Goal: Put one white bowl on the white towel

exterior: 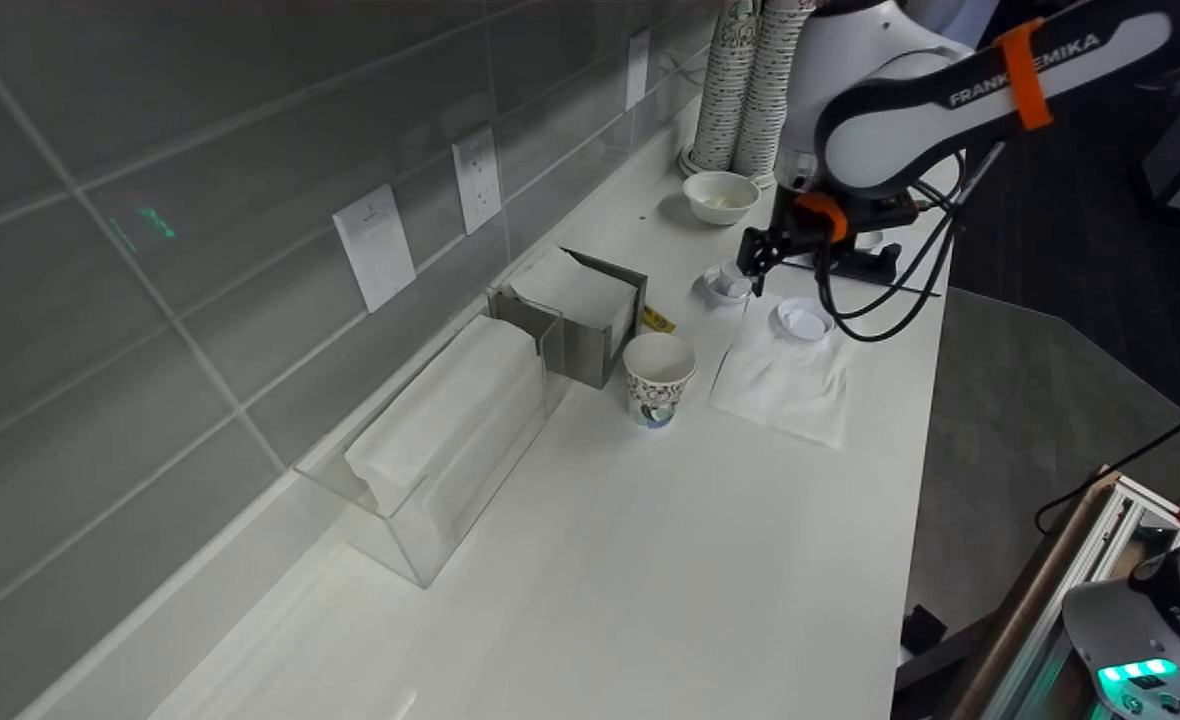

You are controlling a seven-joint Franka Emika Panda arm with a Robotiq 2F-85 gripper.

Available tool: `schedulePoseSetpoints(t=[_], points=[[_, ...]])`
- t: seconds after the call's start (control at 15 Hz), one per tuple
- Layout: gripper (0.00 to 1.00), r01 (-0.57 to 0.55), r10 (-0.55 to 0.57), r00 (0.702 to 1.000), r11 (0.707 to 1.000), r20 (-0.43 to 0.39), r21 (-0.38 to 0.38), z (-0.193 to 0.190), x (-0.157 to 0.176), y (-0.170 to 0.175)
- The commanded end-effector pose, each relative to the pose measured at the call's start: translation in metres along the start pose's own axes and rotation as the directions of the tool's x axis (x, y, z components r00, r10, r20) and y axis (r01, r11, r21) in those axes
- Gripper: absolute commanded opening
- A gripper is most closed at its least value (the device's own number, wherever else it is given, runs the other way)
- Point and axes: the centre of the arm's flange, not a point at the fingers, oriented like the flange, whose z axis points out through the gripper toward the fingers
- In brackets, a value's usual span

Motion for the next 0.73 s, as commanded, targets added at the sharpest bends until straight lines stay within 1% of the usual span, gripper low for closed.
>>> schedulePoseSetpoints(t=[0.0,0.07,0.13,0.27,0.33,0.4,0.47,0.67], points=[[1.0,0.106,-0.113,0.993,0.982,0.031,0.158,-0.018,-0.037,0.083],[1.0,0.146,-0.155,0.987,0.972,0.034,0.186,-0.02,-0.046,0.099],[1.0,0.204,-0.213,0.977,0.961,0.029,0.187,-0.022,-0.056,0.112],[1.0,0.302,-0.312,0.95,0.929,0.016,0.215,-0.026,-0.072,0.122],[1.0,0.346,-0.357,0.934,0.908,0.006,0.239,-0.031,-0.079,0.126],[1.0,0.274,-0.282,0.959,0.944,0.021,0.185,-0.02,-0.056,0.099],[1.0,0.284,-0.292,0.956,0.939,0.014,0.192,-0.023,-0.06,0.106],[1.0,0.281,-0.29,0.957,0.941,0.017,0.19,-0.021,-0.06,0.103]])
